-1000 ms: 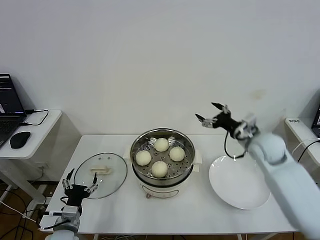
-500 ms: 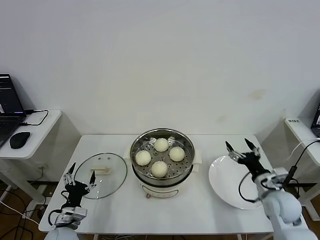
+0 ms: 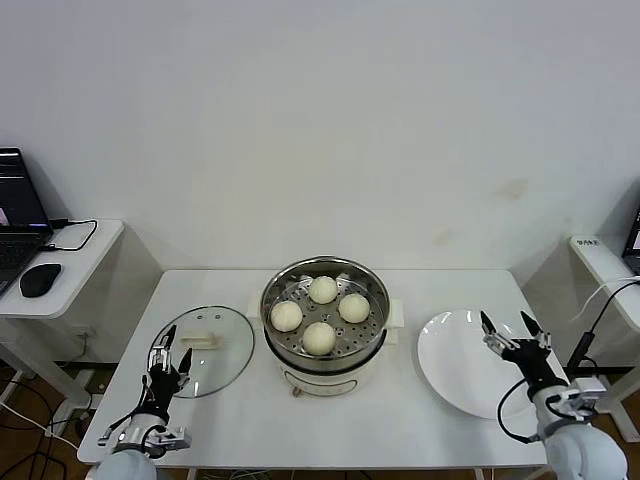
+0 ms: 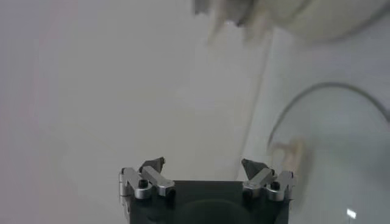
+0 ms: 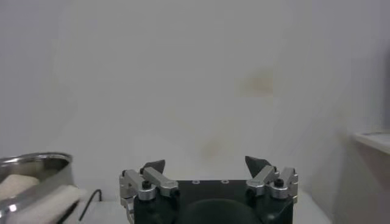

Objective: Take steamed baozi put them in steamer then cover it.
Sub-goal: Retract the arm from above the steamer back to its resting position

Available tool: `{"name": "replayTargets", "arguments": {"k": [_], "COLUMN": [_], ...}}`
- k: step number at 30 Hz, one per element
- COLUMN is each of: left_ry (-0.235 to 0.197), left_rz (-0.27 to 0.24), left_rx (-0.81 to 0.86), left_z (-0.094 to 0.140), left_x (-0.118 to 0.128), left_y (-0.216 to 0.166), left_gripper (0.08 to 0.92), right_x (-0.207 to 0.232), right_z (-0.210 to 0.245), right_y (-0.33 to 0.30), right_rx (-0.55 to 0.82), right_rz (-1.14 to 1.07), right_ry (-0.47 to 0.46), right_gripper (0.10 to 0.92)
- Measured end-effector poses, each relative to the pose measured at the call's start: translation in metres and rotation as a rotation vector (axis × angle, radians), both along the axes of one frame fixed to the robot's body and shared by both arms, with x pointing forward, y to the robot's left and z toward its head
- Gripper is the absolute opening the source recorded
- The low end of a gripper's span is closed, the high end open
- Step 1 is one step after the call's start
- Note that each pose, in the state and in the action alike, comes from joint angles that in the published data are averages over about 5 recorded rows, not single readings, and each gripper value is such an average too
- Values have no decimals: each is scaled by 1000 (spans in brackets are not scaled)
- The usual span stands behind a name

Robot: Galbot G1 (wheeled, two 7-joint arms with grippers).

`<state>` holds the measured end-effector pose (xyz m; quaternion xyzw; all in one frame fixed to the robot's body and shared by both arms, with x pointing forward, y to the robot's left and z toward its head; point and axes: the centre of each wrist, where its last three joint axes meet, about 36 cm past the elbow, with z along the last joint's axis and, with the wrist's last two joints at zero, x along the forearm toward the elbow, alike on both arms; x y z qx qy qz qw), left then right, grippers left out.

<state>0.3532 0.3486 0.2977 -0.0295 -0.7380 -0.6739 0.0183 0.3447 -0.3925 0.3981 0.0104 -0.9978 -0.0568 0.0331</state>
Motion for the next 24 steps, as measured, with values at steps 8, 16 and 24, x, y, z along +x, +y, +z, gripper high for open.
{"name": "replayTargets", "arguments": {"k": [8, 16, 24], "left_ry": [29, 39, 53], "left_rz": [-18, -10, -6], "left_rx": [72, 106, 131], "left_z": [-14, -21, -26], "left_x": [14, 30, 46], "left_y": [5, 10, 14], "left_gripper": [823, 823, 823], "right_x": [-10, -17, -23], "right_z": [-7, -11, -16], "right_y": [-5, -8, -9], "right_rx": [-1, -3, 1], "right_rz": [-28, -46, -57], "right_ry": [14, 23, 33], "right_gripper": [823, 823, 823]}}
